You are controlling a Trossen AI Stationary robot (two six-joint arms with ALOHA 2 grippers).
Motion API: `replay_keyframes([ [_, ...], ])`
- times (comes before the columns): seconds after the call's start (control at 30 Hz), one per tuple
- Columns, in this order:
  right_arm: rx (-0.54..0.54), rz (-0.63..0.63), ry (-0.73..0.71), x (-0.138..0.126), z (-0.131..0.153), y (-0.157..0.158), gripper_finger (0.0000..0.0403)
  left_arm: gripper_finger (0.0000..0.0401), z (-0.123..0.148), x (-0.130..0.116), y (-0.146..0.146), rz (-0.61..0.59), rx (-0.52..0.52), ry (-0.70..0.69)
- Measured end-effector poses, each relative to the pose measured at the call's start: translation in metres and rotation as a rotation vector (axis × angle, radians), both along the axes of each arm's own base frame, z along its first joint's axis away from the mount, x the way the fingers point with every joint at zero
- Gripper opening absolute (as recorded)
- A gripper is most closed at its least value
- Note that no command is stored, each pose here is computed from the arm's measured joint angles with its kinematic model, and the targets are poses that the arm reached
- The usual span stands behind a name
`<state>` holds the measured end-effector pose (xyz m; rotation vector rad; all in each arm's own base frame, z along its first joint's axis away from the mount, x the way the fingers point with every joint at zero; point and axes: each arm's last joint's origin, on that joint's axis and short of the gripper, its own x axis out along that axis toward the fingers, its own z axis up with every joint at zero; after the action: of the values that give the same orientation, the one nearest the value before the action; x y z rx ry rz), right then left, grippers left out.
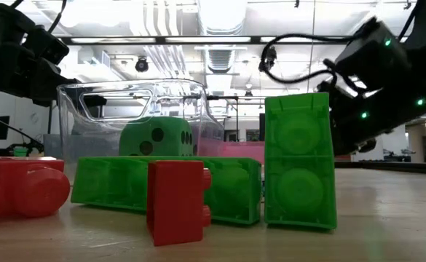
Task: Pick & Place Toys
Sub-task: Put the yellow game piece into the pink bin
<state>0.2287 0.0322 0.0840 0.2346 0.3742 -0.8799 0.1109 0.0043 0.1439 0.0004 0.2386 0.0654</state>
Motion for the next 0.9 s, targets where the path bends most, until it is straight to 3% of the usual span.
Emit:
replay_keyframes([
  [0.5,0.027,-0.039,0.085,0.014,-0.021,-0.015,0.0318,0.0258,0.000,0.000,0.000,0.000,0.000,0.000],
  [0.9,0.015,-0.053,0.083,0.017,-0.019,-0.017,0.0318,0.0258,0.000,0.000,0.000,0.000,0.000,0.000],
])
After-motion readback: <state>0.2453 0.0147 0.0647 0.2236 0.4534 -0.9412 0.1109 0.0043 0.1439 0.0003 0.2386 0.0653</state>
